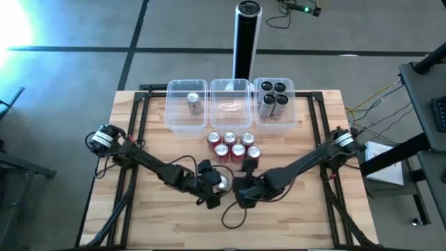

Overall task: Sort soda cans
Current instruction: Put the bottom white soda can into the left transparent bin

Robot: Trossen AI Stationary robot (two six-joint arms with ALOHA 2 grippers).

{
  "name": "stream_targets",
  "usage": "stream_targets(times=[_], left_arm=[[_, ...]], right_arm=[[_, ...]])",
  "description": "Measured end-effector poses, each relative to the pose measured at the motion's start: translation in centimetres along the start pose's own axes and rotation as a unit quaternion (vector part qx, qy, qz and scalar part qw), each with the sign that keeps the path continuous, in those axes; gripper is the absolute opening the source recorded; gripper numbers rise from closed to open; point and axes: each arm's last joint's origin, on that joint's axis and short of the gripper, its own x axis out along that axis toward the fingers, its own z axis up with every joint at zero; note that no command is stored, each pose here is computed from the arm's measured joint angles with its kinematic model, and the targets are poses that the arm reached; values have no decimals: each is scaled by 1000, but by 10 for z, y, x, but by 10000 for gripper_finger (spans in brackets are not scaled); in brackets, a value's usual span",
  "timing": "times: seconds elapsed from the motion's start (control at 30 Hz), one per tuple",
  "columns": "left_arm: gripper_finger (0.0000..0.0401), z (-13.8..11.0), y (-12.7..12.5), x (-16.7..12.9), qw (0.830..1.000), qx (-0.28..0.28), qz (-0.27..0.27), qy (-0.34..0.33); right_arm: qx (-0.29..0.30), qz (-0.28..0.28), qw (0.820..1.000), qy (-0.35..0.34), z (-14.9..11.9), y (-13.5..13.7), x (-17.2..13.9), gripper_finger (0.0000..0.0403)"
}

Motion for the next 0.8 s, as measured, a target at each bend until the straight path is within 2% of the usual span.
stream_targets(times=[0.23, 0.4, 0.6, 0.8], left_arm=[[327, 5, 1, 1, 1000, -9, -4, -18], [327, 9, 8, 5, 1000, -21, -6, -14], [324, 10, 14, 8, 1000, -29, 5, -9], [283, 11, 17, 3, 999, -26, 13, 13]], right_arm=[[50, 7, 998, -33, 2, -22, -43, 288], [83, -24, 994, -72, 4, -35, -63, 281], [102, -24, 991, -83, 5, -39, -70, 283], [108, -22, 991, -79, 4, -39, -69, 270]])
